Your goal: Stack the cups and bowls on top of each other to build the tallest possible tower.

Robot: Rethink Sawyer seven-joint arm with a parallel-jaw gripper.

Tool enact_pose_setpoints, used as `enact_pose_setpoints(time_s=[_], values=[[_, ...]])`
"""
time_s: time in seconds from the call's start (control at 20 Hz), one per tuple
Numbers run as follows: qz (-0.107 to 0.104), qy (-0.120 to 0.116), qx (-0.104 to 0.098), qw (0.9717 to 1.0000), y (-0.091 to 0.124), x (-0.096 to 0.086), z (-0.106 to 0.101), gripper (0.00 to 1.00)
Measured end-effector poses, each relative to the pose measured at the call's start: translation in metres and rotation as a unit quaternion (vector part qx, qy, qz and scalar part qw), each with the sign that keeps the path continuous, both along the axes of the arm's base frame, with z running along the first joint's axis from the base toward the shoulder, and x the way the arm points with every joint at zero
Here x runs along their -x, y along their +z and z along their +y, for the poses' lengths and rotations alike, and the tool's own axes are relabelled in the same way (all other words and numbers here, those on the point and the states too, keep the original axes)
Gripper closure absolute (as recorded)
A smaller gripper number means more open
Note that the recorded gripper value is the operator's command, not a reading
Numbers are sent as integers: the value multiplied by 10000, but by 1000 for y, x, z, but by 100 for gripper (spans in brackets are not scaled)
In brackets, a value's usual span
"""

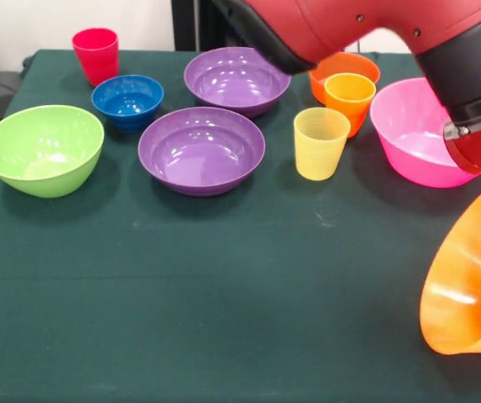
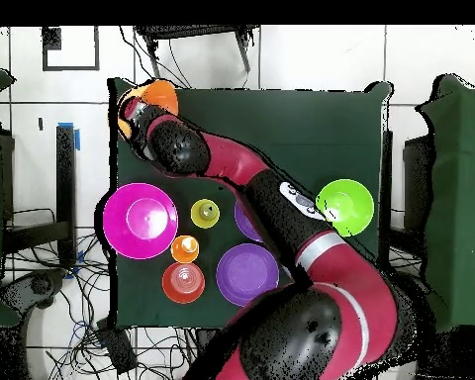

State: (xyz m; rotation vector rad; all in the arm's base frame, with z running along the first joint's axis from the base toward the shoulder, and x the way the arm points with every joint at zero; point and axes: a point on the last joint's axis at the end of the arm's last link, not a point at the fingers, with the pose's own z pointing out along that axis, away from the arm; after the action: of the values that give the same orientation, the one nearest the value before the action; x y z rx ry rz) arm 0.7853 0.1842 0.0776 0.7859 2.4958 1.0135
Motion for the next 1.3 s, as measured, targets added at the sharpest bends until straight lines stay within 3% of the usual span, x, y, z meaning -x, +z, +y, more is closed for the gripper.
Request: enact_pose_setpoints(time_s=[0.65, 0.85, 0.9, 1.15, 1.2, 1.3], values=[[-136, -138, -789, 9967, -15, -15, -7, 100], [-6, -108, -1040, 9945, -15, -16, -17, 100], [95, -61, -1190, 9928, -14, -15, -25, 100], [264, 63, -1468, 9888, -12, -13, -45, 100], [358, 119, -1599, 9864, -11, -12, -57, 100], [419, 162, -1685, 9847, -10, -10, -65, 100]])
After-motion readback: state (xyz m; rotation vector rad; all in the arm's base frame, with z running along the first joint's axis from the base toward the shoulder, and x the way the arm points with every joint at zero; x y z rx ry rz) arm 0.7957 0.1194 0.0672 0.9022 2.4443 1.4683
